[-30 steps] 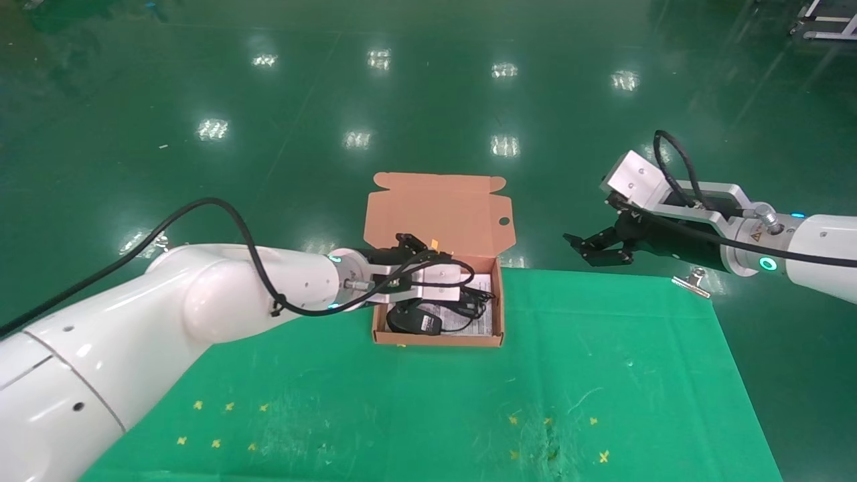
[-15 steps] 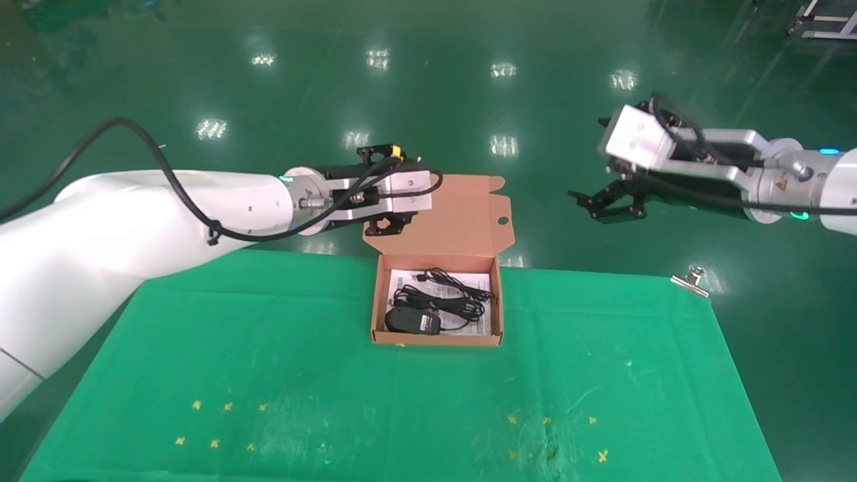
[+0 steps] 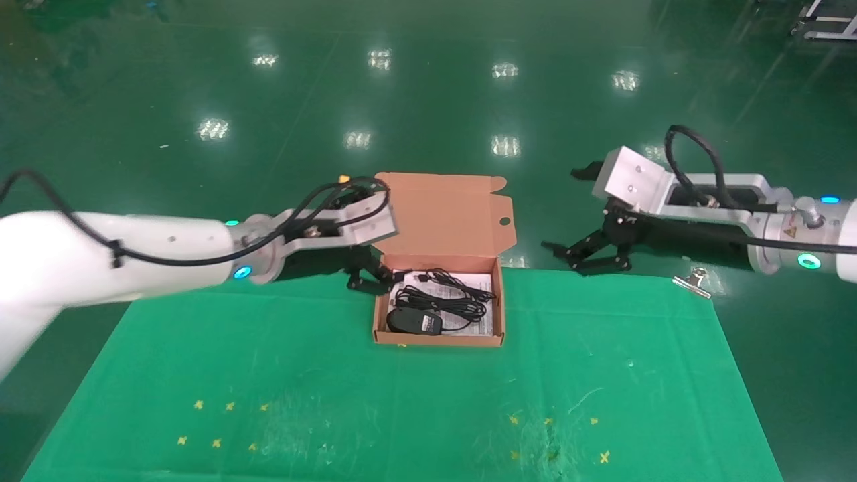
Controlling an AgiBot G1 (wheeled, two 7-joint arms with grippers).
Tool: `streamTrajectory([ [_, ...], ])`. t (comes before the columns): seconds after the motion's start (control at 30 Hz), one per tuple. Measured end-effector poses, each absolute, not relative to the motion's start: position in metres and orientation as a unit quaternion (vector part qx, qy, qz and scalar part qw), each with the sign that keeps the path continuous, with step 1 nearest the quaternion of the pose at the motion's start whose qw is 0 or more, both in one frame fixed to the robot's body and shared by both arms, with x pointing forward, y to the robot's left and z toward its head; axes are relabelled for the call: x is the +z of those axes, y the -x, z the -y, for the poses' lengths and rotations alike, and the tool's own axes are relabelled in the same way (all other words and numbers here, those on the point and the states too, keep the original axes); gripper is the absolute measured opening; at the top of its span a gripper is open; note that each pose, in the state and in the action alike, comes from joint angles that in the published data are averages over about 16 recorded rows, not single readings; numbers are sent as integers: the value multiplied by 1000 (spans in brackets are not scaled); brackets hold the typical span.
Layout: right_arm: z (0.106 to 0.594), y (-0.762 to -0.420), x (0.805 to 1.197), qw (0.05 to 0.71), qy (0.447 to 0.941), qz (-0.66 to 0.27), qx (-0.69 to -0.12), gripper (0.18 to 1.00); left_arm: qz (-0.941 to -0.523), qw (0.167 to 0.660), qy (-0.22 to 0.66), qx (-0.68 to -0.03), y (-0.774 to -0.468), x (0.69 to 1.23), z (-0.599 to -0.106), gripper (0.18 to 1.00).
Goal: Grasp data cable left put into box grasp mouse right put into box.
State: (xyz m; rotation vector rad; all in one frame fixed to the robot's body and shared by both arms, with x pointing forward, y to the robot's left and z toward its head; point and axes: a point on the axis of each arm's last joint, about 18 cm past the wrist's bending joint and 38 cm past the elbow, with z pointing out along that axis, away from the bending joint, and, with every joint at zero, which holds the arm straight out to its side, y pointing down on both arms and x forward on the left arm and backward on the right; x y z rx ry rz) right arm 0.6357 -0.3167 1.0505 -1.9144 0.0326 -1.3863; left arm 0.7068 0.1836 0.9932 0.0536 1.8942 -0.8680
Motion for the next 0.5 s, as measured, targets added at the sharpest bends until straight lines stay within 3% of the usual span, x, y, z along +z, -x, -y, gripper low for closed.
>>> streamTrajectory([
  [0.5,305,-596,1017,484,757,1,-439,1001,-779,388,8,-493,-649,970,-222,999],
])
